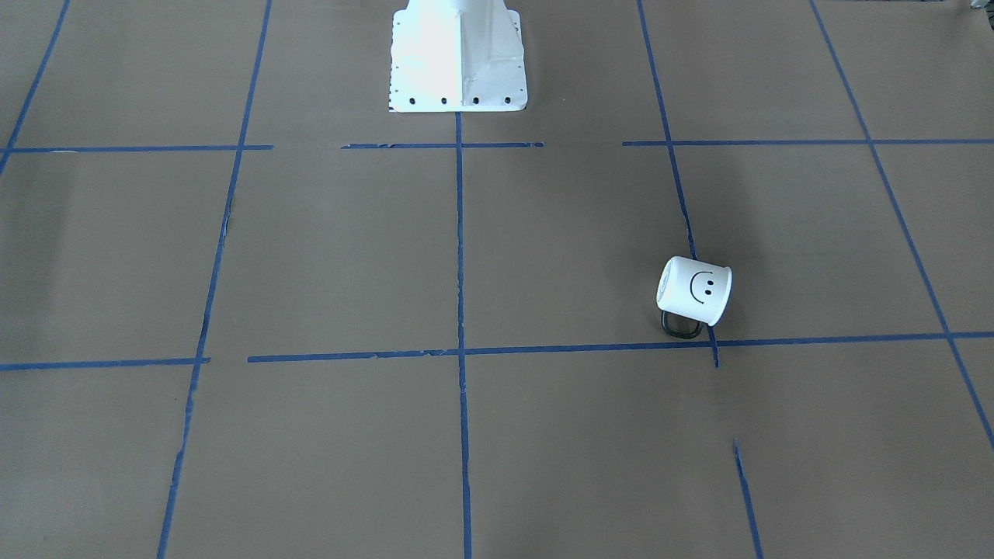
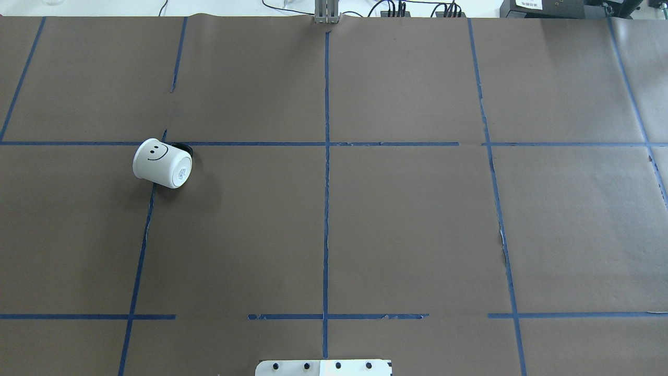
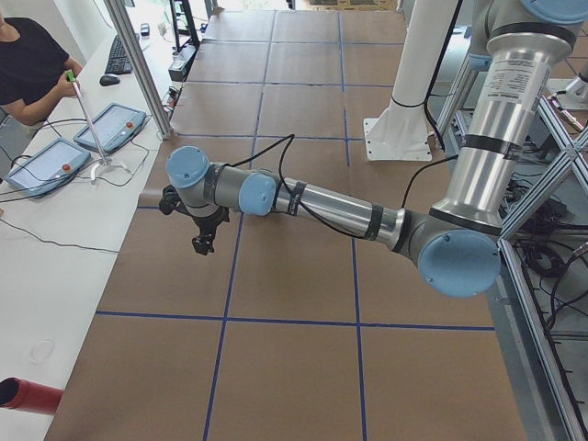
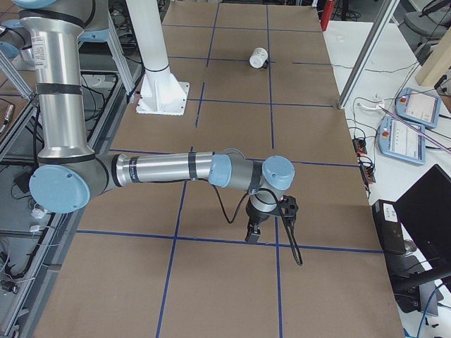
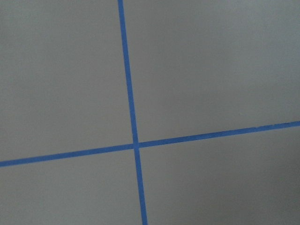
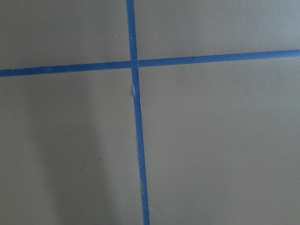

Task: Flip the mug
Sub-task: 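Move the left gripper toward the white smiley mug lying on its side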

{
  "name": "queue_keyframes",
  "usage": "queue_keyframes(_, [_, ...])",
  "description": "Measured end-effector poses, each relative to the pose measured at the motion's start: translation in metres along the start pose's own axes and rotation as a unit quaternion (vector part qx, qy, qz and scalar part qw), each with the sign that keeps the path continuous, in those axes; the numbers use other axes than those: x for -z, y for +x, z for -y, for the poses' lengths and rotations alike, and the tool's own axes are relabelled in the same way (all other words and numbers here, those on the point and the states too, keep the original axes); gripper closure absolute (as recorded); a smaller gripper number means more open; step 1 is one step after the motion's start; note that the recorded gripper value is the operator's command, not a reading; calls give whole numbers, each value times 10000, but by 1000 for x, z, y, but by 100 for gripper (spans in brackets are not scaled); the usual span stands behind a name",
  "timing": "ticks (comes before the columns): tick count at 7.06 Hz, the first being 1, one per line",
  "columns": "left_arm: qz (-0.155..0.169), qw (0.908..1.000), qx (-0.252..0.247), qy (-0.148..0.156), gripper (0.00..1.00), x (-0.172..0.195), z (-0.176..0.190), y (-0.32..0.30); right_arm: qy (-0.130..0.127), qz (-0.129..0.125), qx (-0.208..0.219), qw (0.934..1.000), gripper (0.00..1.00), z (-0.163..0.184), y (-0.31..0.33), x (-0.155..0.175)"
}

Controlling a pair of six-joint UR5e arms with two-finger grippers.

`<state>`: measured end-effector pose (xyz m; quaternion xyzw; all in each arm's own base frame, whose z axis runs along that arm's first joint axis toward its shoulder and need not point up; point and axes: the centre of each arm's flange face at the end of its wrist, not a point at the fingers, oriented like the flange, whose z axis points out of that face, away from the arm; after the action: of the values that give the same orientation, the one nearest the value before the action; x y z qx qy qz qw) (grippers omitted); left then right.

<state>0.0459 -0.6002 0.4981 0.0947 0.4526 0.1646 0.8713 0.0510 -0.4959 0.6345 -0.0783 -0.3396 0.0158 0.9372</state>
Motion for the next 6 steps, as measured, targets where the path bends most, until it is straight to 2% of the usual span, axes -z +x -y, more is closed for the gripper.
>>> queue_keyframes(1, [-212,9992,-305,-174,0,-35,20,37,0,0,2,10000,0,0,0,0])
queue_keyframes(2, [-483,9977,-344,-325,0,-61,38,66,0,0,1,10000,0,0,0,0])
queue_keyframes(3, [-886,9945,-221,-515,0,-84,50,81,0,0,-1,10000,0,0,0,0])
queue_keyframes(5, [-1825,9788,301,-882,0,-120,62,75,0,0,-1,10000,0,0,0,0])
queue_keyframes(6, [-2173,9695,540,-993,0,-130,66,70,0,0,-2,10000,0,0,0,0])
